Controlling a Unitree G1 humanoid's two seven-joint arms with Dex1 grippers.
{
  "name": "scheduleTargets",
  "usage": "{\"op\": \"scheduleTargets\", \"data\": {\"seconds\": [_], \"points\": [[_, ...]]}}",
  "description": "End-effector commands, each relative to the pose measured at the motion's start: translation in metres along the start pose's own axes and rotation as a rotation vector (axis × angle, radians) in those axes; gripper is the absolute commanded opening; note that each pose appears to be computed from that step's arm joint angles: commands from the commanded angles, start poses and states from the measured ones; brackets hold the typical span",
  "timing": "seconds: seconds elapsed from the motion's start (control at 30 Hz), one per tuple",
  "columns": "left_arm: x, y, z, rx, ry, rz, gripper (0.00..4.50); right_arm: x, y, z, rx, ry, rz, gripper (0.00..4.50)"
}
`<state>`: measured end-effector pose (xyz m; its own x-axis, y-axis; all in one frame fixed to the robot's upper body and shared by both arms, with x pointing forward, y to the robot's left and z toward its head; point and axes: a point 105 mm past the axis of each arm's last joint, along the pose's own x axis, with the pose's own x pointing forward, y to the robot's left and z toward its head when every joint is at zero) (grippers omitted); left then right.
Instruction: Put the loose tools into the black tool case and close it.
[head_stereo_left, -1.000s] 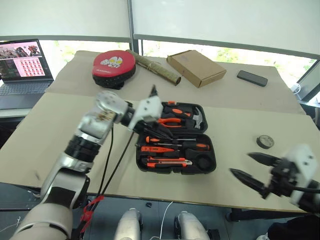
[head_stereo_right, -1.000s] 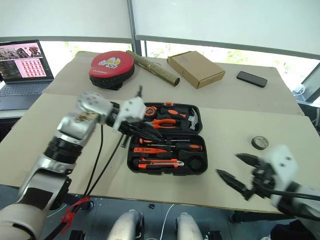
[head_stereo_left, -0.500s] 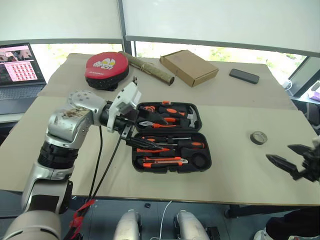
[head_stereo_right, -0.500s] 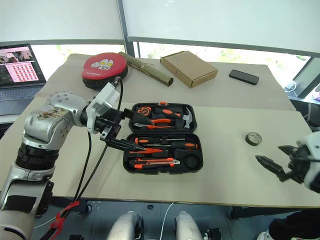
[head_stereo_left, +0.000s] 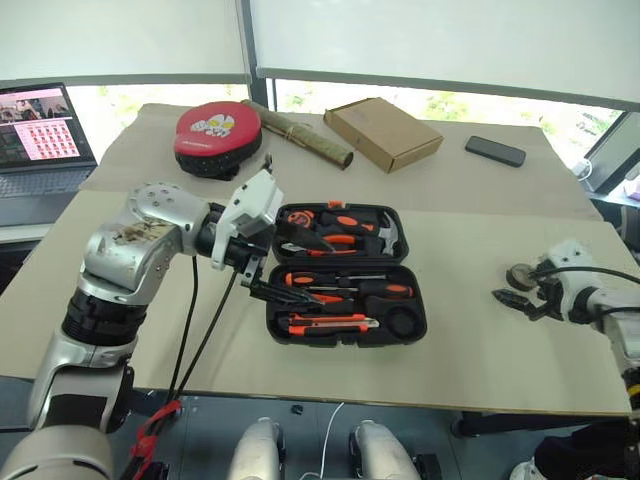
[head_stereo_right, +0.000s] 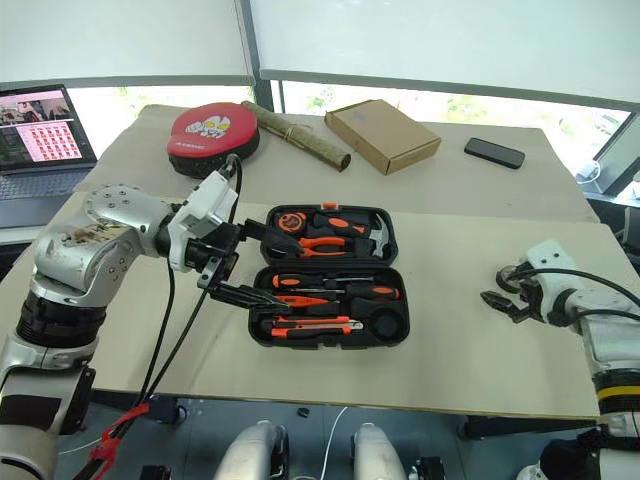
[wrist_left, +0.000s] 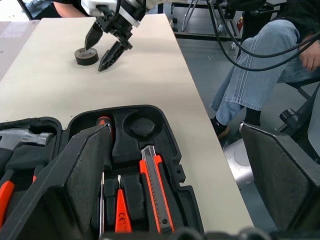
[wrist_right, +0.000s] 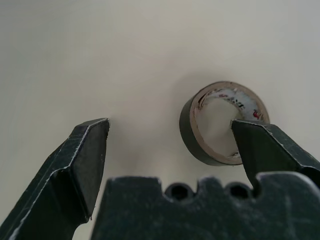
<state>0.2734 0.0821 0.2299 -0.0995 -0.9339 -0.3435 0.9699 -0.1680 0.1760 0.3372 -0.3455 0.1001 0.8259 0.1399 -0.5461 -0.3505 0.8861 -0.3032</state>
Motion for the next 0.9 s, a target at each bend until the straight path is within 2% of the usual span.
{"op": "scheduleTargets", "data": {"seconds": [0.03,0.33,0.4,0.47,0.53,0.57,0.63,0.67,0.77,0.9], "points": [[-0.002,-0.001,0.008,0.056,0.008,0.011,4.50,0.002,-0.008,0.003,-0.017,-0.008,-0.031,3.05],[-0.001,0.000,0.009,0.068,0.010,0.019,4.50,-0.001,-0.011,0.005,-0.028,-0.039,-0.020,0.04],[0.000,-0.001,0.008,0.063,0.013,0.014,4.50,-0.007,-0.007,0.012,-0.037,-0.076,0.022,0.04],[0.000,-0.004,0.003,0.046,0.025,0.001,4.50,-0.021,0.016,0.037,-0.052,-0.172,0.169,0.04],[0.001,-0.009,-0.004,0.028,0.044,-0.018,4.50,-0.042,0.059,0.062,-0.097,-0.245,0.394,0.04],[0.001,-0.013,-0.011,0.023,0.065,-0.032,4.50,-0.056,0.089,0.074,-0.155,-0.267,0.533,0.04],[0.000,-0.020,-0.022,0.017,0.103,-0.059,4.50,-0.078,0.140,0.088,-0.254,-0.276,0.738,0.04],[-0.001,-0.022,-0.025,0.016,0.115,-0.068,4.50,-0.084,0.155,0.091,-0.287,-0.270,0.791,0.04],[0.001,-0.025,-0.031,0.021,0.132,-0.080,4.50,-0.084,0.186,0.093,-0.384,-0.238,0.862,0.04],[0.002,-0.024,-0.032,0.034,0.137,-0.080,4.50,-0.067,0.195,0.092,-0.469,-0.202,0.808,0.04]]}}
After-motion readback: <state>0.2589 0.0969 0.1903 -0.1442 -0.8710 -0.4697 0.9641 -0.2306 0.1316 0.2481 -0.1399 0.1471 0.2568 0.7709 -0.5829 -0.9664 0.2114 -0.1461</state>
